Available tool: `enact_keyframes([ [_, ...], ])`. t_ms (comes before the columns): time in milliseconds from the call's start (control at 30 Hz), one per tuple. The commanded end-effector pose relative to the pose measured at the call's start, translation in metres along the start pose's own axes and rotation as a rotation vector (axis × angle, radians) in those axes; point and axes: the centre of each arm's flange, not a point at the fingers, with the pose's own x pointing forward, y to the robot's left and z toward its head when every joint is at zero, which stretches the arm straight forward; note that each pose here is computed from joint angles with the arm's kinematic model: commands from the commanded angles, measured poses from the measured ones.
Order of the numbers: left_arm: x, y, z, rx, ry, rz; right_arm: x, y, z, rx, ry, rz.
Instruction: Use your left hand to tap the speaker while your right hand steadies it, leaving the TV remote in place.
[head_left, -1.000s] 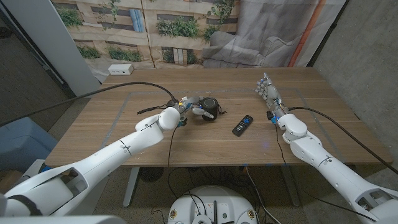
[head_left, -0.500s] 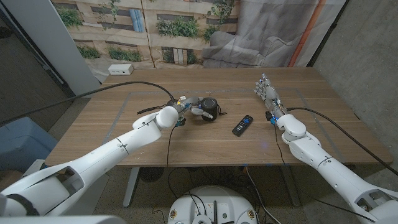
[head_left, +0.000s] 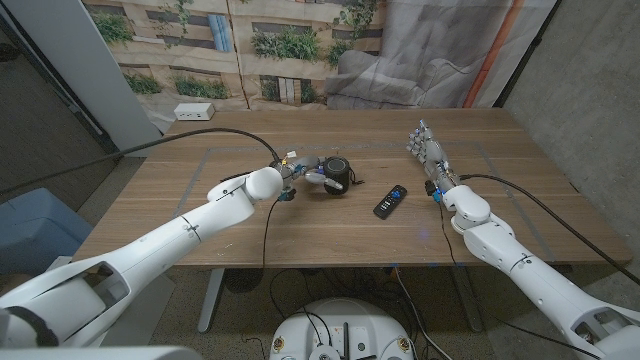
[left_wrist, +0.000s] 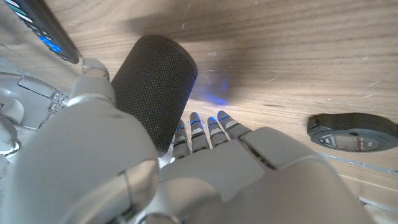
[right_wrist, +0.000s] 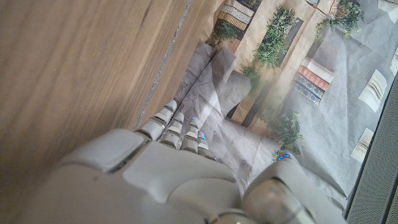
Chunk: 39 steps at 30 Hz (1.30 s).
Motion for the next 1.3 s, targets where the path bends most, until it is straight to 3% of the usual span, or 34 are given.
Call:
enact_keyframes([
  [33,-0.004,0.010,-0.002,0.013,-0.009,-0.098,-0.002,0.009,0.000,0.001,0.002,-0.010],
  [467,-0.029,0.032,-0.009,-0.036,-0.016,-0.164,0.000,0.014,0.005,-0.020,-0.002,-0.033],
  [933,-0.048,0.051,-0.015,-0.098,-0.046,-0.086,0.000,0.020,0.008,-0.035,-0.003,-0.054],
  [1300,-0.054,0.063,-0.025,-0.197,-0.079,-0.012,-0.003,0.021,0.010,-0.059,-0.004,-0.067],
])
